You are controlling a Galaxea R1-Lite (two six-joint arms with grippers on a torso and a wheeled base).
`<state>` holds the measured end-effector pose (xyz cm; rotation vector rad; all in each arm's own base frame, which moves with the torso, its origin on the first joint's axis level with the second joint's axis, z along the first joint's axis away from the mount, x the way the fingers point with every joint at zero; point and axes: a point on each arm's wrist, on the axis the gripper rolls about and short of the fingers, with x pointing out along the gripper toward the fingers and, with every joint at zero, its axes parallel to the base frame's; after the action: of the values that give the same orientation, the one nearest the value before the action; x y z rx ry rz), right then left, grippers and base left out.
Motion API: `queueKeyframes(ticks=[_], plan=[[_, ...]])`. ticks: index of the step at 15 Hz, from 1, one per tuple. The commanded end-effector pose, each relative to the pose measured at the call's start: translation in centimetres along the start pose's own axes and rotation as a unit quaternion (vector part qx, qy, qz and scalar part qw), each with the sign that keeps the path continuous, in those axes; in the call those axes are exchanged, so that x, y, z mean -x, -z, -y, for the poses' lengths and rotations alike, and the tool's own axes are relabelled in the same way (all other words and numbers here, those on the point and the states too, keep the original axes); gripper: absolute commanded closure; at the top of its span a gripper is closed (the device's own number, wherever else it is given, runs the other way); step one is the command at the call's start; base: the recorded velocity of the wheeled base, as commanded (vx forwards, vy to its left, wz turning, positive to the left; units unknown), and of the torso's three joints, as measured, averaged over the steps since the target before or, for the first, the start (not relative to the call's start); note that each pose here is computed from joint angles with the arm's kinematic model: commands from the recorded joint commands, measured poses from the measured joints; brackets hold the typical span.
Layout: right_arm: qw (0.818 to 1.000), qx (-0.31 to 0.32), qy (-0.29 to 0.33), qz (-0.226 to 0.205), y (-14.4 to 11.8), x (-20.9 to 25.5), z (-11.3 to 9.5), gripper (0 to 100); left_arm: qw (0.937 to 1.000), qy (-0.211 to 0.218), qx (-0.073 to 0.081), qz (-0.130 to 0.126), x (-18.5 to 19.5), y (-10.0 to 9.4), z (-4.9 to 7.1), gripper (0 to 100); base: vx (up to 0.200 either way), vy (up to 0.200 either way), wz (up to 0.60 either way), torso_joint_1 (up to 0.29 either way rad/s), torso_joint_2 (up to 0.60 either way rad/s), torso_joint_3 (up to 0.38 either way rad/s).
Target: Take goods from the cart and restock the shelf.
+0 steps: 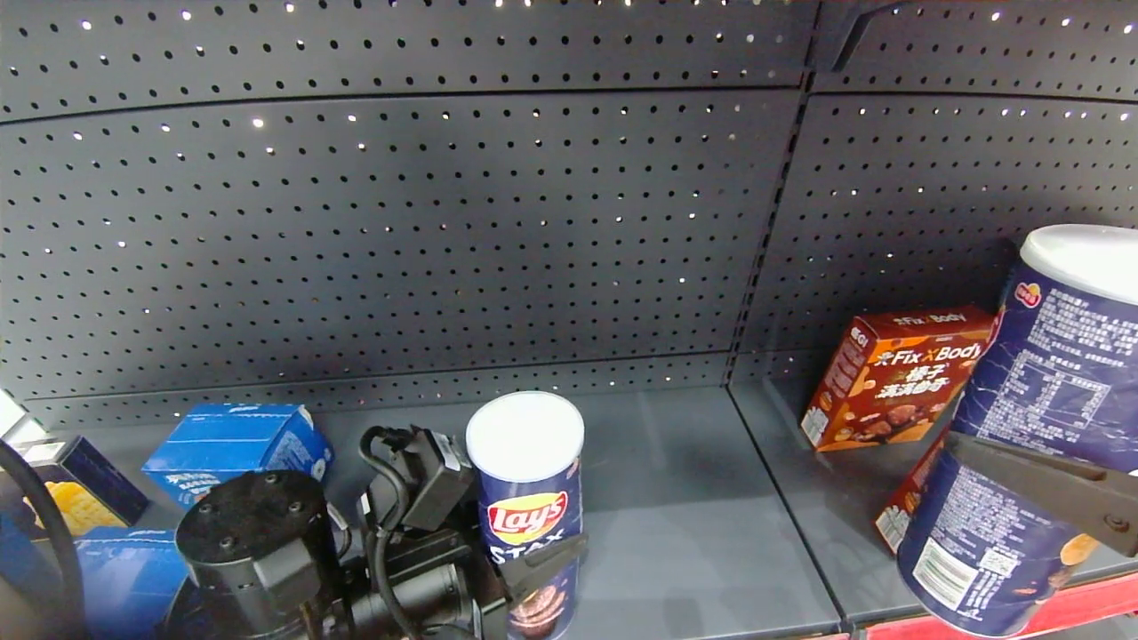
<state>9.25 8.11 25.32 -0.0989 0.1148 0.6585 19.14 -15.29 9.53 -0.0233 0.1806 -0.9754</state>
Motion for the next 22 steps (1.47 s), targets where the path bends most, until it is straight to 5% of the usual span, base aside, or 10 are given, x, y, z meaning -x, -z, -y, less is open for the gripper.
queueKeyframes(ticks=[1, 2, 3, 22], plan=[[1.0, 0.001, 0.001, 0.0, 0.0, 0.0, 0.0, 100, 1.0, 0.001, -0.001, -0.001, 0.1, 0.0, 0.2, 100, 0.0, 0.0, 0.0, 0.0, 0.0, 0.0], [1.0, 0.0, 0.001, 0.001, 0.0, 0.0, 0.0, 100, 1.0, 0.001, 0.0, -0.002, 0.1, 0.1, 0.2, 100, 0.0, 0.0, 0.0, 0.0, 0.0, 0.0], [1.0, 0.0, 0.001, 0.001, 0.0, 0.0, 0.0, 100, 1.0, 0.001, -0.001, -0.003, 0.1, 0.1, 0.2, 0, 0.0, 0.0, 0.0, 0.0, 0.0, 0.0], [1.0, 0.0, 0.002, -0.001, 0.0, 0.0, 0.0, 100, 1.0, -0.001, -0.004, 0.007, 5.7, -0.2, 2.0, 0, 0.0, 0.0, 0.0, 0.0, 0.0, 0.0]])
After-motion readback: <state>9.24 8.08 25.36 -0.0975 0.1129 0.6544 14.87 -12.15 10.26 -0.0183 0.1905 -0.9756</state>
